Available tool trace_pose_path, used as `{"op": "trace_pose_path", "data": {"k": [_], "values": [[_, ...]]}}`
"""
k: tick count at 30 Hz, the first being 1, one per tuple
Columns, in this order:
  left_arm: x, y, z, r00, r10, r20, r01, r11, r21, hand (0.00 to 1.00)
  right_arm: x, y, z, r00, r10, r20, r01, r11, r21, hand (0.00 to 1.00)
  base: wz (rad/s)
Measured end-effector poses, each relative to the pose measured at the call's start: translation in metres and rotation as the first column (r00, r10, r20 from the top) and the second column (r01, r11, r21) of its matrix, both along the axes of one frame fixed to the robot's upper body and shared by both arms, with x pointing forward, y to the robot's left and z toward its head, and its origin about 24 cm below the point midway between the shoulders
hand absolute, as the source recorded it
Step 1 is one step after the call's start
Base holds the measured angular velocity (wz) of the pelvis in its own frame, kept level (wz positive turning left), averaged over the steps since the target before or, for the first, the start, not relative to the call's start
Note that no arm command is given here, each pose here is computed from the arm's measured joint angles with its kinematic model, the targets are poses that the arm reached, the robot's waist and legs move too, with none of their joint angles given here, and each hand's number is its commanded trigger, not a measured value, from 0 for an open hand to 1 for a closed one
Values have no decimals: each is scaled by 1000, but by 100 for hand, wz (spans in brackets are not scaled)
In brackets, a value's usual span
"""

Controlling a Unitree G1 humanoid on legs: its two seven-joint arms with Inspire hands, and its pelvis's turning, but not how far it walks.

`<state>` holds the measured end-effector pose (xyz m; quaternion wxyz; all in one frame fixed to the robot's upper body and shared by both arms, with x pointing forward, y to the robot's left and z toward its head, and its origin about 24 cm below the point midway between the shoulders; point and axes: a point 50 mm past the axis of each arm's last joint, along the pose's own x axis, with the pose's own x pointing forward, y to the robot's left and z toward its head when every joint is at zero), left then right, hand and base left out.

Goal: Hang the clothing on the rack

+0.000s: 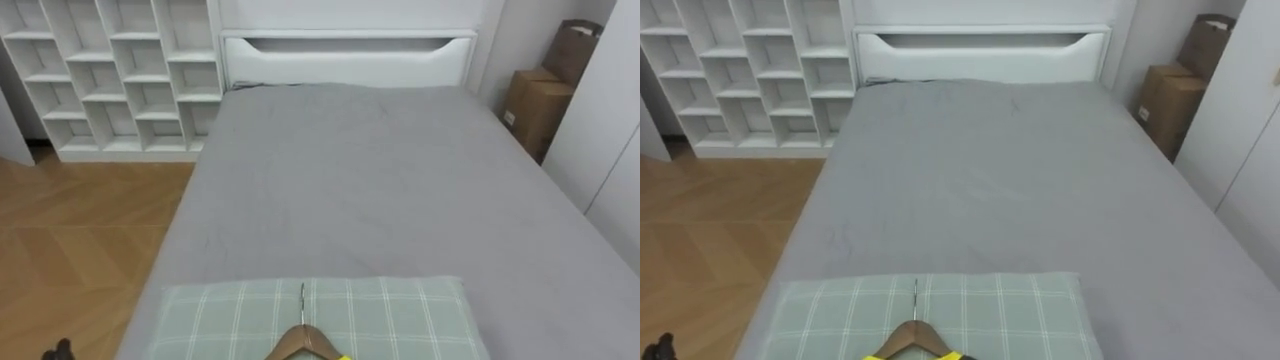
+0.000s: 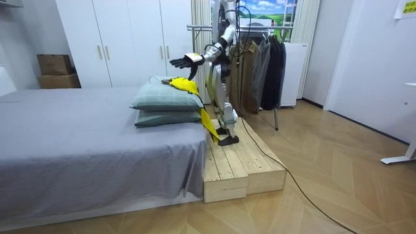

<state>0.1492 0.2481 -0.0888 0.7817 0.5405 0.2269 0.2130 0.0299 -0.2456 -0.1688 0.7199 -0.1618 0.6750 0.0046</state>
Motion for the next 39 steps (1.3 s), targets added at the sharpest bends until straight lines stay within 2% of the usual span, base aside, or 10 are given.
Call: {"op": "trace_pose_path", "data": {"k": [6, 13, 22, 39], "values": [[16, -10, 4, 995, -104, 8, 103, 994, 21, 0, 8, 0, 1, 999, 32, 12, -32, 999, -2, 0, -2], [18, -16, 4, 983, -181, -18, 181, 981, 68, 0, 9, 1, 0, 999, 48, 7, -48, 999, 15, 0, -6], [18, -31, -1, 958, -278, -75, 280, 959, 30, 0, 9, 3, 0, 992, 130, -11, -129, 992, 10, 0, 0], [10, -38, -14, 933, -317, -170, 319, 948, -21, 0, 6, 5, -1, 989, 146, -32, -145, 989, 37, 0, -1]]}}
